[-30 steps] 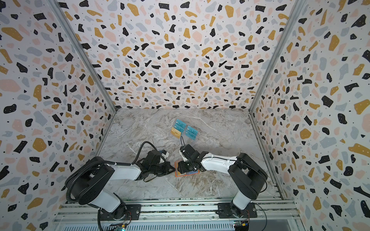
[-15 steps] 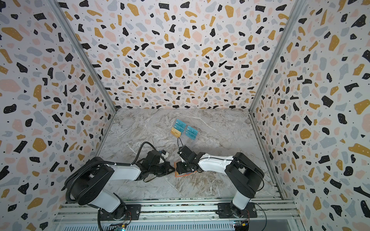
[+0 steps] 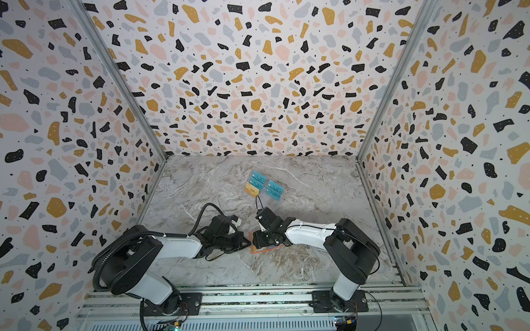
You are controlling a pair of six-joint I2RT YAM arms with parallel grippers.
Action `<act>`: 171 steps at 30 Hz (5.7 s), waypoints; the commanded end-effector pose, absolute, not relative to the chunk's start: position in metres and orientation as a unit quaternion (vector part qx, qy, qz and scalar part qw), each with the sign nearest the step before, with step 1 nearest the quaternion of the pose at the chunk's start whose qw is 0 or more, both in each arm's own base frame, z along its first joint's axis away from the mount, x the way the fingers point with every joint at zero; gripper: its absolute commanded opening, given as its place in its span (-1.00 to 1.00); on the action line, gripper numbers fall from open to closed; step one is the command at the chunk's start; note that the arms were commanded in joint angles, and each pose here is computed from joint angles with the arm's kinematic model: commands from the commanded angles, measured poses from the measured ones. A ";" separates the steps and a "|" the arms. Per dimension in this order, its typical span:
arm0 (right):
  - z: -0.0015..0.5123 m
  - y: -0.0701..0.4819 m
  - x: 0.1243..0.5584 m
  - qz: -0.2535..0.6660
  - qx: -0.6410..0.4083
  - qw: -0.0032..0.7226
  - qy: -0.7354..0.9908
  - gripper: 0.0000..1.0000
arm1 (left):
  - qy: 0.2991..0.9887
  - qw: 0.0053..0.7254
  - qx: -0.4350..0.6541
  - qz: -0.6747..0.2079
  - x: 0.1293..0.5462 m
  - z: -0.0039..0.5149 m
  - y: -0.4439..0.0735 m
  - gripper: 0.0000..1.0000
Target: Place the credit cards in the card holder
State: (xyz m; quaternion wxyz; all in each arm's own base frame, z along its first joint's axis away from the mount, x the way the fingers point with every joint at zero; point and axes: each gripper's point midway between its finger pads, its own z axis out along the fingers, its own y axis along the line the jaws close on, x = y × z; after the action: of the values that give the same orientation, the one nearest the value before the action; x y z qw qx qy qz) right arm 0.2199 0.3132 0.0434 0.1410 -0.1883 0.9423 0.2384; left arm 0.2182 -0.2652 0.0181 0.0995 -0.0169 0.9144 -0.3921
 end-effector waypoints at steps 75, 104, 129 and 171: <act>0.024 0.232 0.246 0.241 -0.147 0.158 0.946 -0.54 | 0.865 0.094 -0.070 -0.487 0.246 0.048 -0.360 -0.49; 0.081 0.229 0.260 0.282 -0.119 0.227 0.924 -0.54 | 0.859 0.100 -0.041 -0.501 0.251 0.048 -0.372 -1.00; 0.045 0.220 0.249 0.322 -0.098 0.166 0.927 -0.60 | 0.856 0.124 -0.021 -0.502 0.239 0.064 -0.350 -1.00; 0.078 0.286 0.209 0.421 -0.227 0.150 0.865 -0.61 | 0.906 0.160 -0.044 -0.389 0.232 0.086 -0.292 0.01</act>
State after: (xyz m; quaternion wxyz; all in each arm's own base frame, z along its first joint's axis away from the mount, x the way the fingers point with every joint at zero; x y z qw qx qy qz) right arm 0.2141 0.2716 0.0665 0.1495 -0.1939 0.8773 0.4128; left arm 0.2261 -0.3013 0.0768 0.1379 -0.0426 0.9049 -0.4004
